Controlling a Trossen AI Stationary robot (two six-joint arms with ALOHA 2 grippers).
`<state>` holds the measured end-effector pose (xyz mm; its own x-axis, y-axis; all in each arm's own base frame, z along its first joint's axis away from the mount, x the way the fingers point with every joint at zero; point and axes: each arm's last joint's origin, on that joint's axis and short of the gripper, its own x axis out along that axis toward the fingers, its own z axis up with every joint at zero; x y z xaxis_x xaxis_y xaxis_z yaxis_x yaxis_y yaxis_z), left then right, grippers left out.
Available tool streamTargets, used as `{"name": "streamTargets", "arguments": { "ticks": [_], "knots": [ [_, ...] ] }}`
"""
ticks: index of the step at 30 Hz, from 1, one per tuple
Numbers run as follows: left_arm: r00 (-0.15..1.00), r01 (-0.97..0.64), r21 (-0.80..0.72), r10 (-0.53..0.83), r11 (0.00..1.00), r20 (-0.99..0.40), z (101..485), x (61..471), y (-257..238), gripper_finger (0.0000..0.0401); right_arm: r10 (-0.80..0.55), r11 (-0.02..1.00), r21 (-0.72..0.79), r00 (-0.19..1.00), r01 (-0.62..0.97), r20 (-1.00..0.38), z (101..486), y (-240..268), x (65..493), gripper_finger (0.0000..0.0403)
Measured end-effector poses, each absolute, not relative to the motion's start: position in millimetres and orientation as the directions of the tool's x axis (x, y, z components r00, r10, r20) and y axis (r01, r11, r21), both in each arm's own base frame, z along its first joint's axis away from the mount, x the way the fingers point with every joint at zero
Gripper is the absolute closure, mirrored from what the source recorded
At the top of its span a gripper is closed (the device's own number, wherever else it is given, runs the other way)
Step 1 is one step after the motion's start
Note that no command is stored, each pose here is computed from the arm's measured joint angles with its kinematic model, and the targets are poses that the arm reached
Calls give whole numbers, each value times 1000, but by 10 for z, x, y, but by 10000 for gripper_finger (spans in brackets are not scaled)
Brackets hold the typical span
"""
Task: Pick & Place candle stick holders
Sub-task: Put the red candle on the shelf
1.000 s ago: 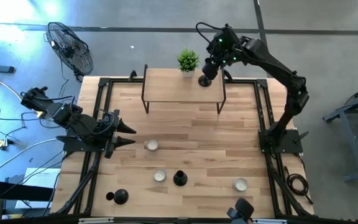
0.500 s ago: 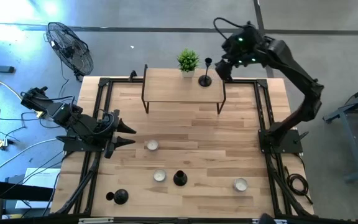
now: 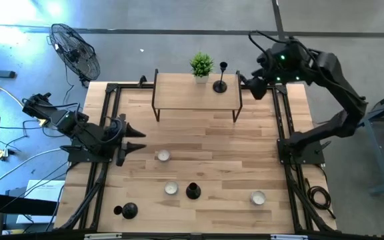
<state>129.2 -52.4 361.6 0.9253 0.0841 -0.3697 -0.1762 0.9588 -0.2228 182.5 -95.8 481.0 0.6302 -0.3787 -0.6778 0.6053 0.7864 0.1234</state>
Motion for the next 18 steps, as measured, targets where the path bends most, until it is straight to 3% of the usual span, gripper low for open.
{"name": "streamTargets", "arguments": {
  "ticks": [5, 18],
  "knots": [
    [905, -257, -199, 163, 946, -394, 3576, 1270, -493, 195, -388, 782, 104, 610, 615, -691, 4805, -810, 1829, 178],
    [852, -345, -250, 190, 905, -488, 3472, 1216, -464, 90, -391, 777, 90, 591, 622, -706, 4781, -546, 1890, 178]
  ]
}}
